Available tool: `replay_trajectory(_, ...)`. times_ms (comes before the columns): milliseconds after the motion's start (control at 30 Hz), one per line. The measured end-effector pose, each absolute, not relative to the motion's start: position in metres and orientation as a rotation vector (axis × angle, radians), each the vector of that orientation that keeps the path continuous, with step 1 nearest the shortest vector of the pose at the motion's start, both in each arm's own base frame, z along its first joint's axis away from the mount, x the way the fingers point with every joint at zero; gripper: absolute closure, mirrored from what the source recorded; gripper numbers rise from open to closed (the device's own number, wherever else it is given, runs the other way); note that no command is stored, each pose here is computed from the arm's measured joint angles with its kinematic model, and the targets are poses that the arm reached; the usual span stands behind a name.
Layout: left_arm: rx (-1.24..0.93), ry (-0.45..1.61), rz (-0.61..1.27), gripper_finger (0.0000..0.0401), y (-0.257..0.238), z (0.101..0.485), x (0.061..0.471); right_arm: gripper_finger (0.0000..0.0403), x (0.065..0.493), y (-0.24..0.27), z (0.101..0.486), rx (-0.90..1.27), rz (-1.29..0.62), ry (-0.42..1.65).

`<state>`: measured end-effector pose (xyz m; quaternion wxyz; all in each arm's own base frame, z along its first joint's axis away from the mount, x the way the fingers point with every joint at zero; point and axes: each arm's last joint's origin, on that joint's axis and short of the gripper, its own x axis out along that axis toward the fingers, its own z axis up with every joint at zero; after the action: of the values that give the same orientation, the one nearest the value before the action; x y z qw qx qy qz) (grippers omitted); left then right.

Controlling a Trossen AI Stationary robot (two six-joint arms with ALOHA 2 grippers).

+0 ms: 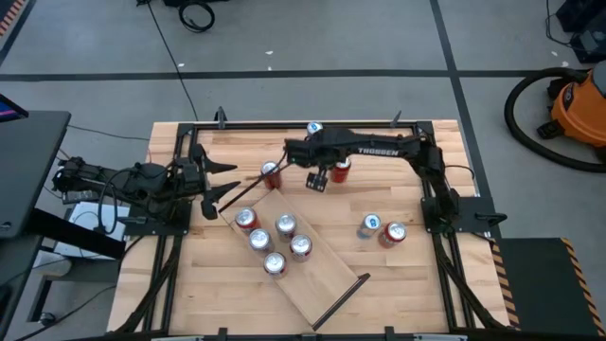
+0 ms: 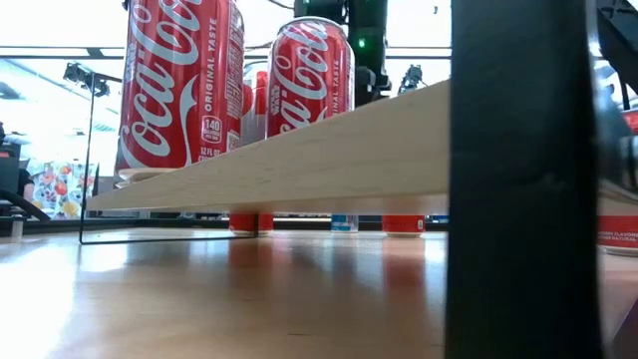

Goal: Place canned beverage on shelf
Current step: Put the right red and black soda can on the shelf

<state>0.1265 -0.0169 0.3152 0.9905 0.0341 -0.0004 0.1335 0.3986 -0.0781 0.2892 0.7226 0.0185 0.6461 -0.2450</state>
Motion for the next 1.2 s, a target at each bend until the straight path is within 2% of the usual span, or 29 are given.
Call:
replay_trajectory(300,0.068,0.025,0.267,0.0191,-0.017,0.312,0.126,0.0005,0.387,-0.115,0.289,0.115,-0.543,1.469)
replay_trajectory(833,0.036,0.061,0.199,0.0191,-0.024,0.308,0.125,0.0003,0.37,-0.132,0.281,0.167,-0.575,1.454)
replay_trajectory(1200,0.034,0.053,0.195,0.0191,-0.024,0.309,0.125,0.0003,0.336,-0.13,0.249,0.311,-0.613,1.391)
